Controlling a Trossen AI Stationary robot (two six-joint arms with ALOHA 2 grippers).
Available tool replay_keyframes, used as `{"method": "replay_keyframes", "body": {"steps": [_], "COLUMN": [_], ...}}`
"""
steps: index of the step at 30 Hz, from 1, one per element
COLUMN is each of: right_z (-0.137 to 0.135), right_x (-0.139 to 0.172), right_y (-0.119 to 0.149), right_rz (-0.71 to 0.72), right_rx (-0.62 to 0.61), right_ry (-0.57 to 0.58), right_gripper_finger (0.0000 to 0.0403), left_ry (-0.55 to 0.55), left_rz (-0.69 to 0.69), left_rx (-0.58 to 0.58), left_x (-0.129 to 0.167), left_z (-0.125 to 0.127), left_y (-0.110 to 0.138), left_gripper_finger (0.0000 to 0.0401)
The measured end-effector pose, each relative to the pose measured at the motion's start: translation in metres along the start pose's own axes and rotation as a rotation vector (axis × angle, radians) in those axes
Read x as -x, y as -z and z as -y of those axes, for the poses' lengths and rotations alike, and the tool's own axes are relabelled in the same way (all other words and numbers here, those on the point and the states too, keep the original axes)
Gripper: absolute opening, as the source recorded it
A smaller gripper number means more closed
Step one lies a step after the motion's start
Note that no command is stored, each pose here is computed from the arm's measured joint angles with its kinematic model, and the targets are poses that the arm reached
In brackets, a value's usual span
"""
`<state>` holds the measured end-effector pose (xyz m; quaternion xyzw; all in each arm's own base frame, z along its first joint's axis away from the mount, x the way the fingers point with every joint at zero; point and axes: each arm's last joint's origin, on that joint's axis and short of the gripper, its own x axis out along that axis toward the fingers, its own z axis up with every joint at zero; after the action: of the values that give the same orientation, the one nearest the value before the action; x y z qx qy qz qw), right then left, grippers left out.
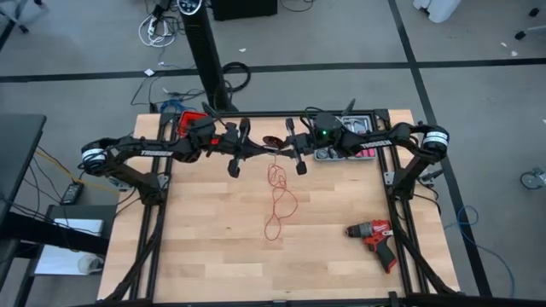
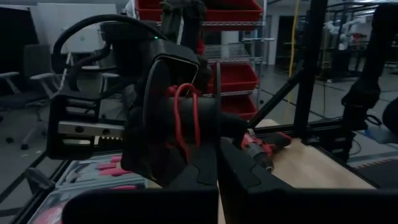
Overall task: Coil cords
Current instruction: Coil the red wire onto the black spool
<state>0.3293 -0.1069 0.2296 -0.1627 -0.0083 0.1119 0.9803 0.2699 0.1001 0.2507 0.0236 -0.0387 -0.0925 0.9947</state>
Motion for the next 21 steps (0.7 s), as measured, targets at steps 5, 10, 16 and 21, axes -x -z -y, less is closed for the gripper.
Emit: {"method": "replay_keyframes", "body": {"steps": [5,10,16,21], "right_z": [-0.0023,-0.0018,-0.0044,-0.0100], "right_x": [-0.0015,-0.0016,-0.0033,-0.0066], "right_y": [-0.0009,-0.0007,-0.0016,-0.0037], "right_rz": [0.002,-0.004,-0.003,0.003], "right_rx": [-0.003,-0.079,-0.111,-0.110], "right_ry": [-0.005,0.018,0.015,-0.004], "right_gripper_finger": [0.0009,0.0008,0.0013,0.0011], "left_ry": [-0.024,-0.036,-0.066,-0.075], "left_rz": [0.012,0.064,0.085,0.085], "left_rx": [-0.025,-0.066,-0.124,-0.126], "left_x": [0.0000,0.0002,0.0003,0.0003], "left_z": [-0.0006,-0.0008,-0.0013,-0.0015], "left_y": [-0.0013,-0.0071,-0.0096,-0.0097], "left_gripper_finger": [0.0000,0.0000,0.0000,0.0000]}}
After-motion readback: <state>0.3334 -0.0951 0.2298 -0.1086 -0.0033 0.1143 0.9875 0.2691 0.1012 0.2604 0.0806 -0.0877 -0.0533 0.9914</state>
